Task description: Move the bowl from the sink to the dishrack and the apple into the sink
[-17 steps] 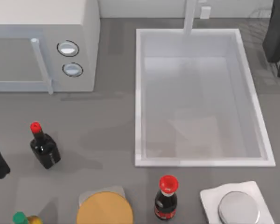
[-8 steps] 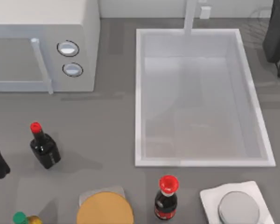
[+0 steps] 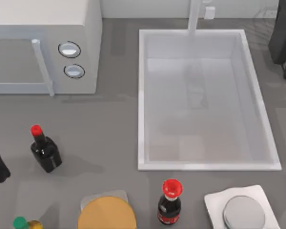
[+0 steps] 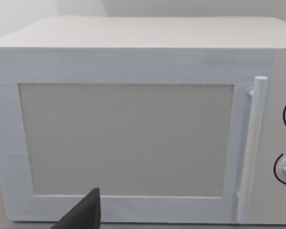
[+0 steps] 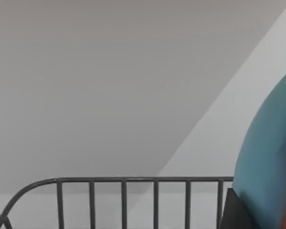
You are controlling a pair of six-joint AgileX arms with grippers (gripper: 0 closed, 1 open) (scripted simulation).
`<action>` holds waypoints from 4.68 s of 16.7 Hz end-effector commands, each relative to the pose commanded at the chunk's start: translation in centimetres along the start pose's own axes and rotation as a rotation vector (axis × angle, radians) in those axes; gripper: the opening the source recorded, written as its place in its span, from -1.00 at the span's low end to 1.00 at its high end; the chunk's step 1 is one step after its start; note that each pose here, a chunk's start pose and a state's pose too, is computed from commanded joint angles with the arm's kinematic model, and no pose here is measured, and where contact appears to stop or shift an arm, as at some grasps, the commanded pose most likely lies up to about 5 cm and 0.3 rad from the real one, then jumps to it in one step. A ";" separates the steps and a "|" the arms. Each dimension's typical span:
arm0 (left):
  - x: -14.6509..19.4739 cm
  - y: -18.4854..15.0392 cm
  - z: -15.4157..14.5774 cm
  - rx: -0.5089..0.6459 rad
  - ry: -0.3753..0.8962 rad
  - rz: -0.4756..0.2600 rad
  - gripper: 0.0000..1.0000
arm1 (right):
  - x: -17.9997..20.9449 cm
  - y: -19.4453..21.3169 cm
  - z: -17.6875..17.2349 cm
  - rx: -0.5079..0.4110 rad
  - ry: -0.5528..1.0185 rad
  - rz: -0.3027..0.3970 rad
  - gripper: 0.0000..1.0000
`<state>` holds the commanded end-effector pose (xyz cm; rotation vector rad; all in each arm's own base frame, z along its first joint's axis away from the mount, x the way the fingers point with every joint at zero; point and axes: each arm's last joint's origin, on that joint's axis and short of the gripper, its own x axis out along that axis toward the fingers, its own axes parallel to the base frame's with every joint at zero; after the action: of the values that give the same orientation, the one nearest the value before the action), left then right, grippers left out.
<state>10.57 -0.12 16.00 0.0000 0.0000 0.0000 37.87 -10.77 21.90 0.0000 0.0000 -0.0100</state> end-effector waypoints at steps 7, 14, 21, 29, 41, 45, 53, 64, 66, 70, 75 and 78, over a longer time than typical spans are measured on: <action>0.0 0.0 0.0 0.000 0.000 0.000 1.00 | 0.0 0.0 0.0 0.000 0.000 0.000 -0.40; 0.0 0.0 0.0 0.000 0.000 0.000 1.00 | 0.0 0.0 0.0 0.000 0.000 0.000 0.66; 0.0 0.0 0.0 0.000 0.000 0.000 1.00 | 0.0 0.0 0.0 0.000 0.000 0.000 1.00; 0.0 0.0 0.0 0.000 0.000 0.000 1.00 | -0.8 0.3 0.4 0.009 0.006 -0.008 1.00; 0.0 0.0 0.0 0.000 0.000 0.000 1.00 | -12.7 6.4 5.0 -0.011 0.005 0.007 1.00; 0.0 0.0 0.0 0.000 0.000 0.000 1.00 | -16.8 7.6 4.6 -0.001 0.001 -0.005 1.00; 0.0 0.0 0.0 0.000 0.000 0.000 1.00 | -23.5 9.4 1.2 -0.010 -0.009 0.000 1.00; 0.0 0.0 0.0 0.000 0.000 0.000 1.00 | -27.4 10.4 -5.9 0.000 0.000 0.010 1.00; 0.0 0.0 0.0 0.000 0.000 0.000 1.00 | -27.4 10.4 -5.9 0.000 0.000 0.010 1.00; 0.0 0.0 0.0 0.000 0.000 0.000 1.00 | -27.4 10.4 -5.9 0.000 0.000 0.010 1.00; 0.0 0.0 0.0 0.000 0.000 0.000 1.00 | -27.4 10.4 -5.9 0.000 0.000 0.010 1.00; 0.0 0.0 0.0 0.000 0.000 0.000 1.00 | -27.4 10.4 -5.9 0.000 0.000 0.010 1.00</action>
<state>10.57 -0.12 16.00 0.0000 0.0000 0.0000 10.57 -0.12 16.00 0.0000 0.0000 0.0000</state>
